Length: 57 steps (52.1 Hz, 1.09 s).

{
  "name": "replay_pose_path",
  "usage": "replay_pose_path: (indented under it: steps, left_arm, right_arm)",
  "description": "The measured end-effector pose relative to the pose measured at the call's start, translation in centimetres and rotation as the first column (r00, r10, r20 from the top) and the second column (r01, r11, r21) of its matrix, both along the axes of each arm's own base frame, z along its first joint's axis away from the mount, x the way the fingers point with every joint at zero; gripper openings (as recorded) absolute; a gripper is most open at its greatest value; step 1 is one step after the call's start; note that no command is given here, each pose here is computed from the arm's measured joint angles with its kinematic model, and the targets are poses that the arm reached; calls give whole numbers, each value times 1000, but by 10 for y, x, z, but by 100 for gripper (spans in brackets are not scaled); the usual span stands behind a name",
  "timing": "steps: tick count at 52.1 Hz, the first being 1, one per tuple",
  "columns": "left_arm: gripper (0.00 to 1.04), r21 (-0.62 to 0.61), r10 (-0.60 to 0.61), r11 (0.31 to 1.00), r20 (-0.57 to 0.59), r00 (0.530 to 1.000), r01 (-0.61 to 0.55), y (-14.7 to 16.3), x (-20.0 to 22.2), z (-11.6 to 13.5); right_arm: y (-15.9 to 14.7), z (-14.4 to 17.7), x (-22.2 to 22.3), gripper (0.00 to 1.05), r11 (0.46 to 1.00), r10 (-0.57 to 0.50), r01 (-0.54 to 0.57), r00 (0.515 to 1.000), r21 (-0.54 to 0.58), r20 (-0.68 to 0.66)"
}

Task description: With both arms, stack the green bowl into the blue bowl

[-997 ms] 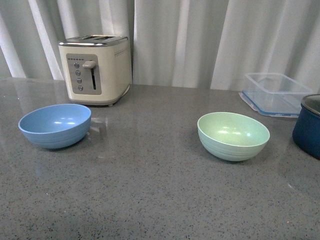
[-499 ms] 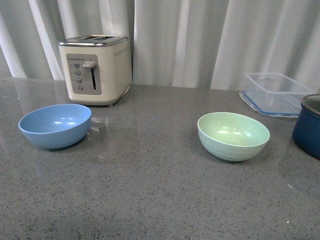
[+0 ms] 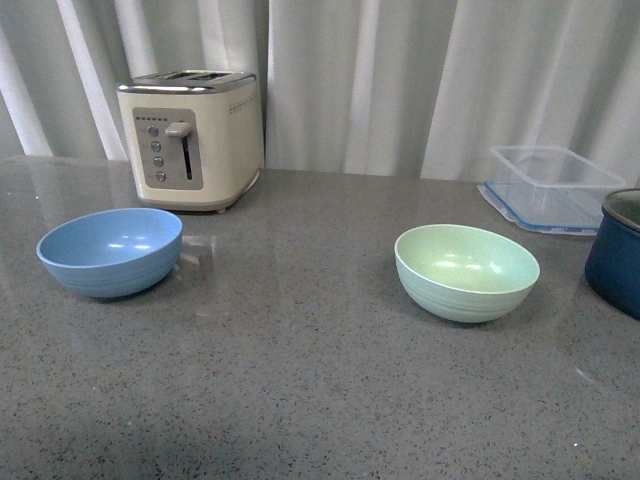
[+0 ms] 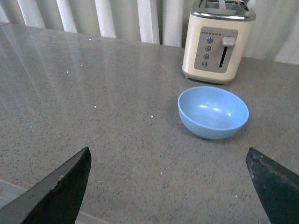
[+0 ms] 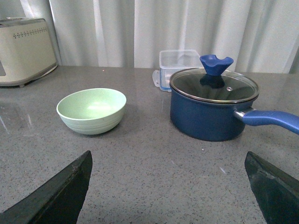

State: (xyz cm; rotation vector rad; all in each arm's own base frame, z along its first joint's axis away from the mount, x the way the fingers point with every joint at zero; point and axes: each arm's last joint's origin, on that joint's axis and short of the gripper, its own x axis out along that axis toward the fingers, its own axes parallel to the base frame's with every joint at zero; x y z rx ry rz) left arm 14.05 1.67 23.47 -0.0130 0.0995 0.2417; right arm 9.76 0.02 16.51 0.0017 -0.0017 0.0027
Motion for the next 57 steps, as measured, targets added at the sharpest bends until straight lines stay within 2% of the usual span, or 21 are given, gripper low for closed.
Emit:
replay_pose_path:
  steps: [5,13,17,27,32,44,57]
  left_arm:
    - [98,-76,-7,997,2,1000,7,8,30,33]
    - [98,-220,-13,975,-73,997,-3,21,80,62]
    - [98,-298,-24,954,-154,988,-24,28,108,57]
    - [98,-407,-70,913,-240,968,-35,36,150,53]
    - [98,-461,-91,885,-307,947,-65,39,176,43]
    - [98,-481,-106,871,-375,921,-96,37,216,31]
    - [98,-475,-112,869,-461,880,-138,32,253,2]
  right_arm:
    - [0,0,0,95,1000,1,-1,1000,0,0]
    - [0,0,0,95,1000,1,-1,1000,0,0]
    - [0,0,0,95,1000,1,-1,1000,0,0]
    - [0,0,0,95,1000,1,-1,1000,0,1]
    - [0,0,0,95,1000,1,-1,1000,0,1]
    - [0,0,0,95,1000,1,-1,1000,0,1]
    - [0,0,0,95,1000,1,-1,1000,0,1]
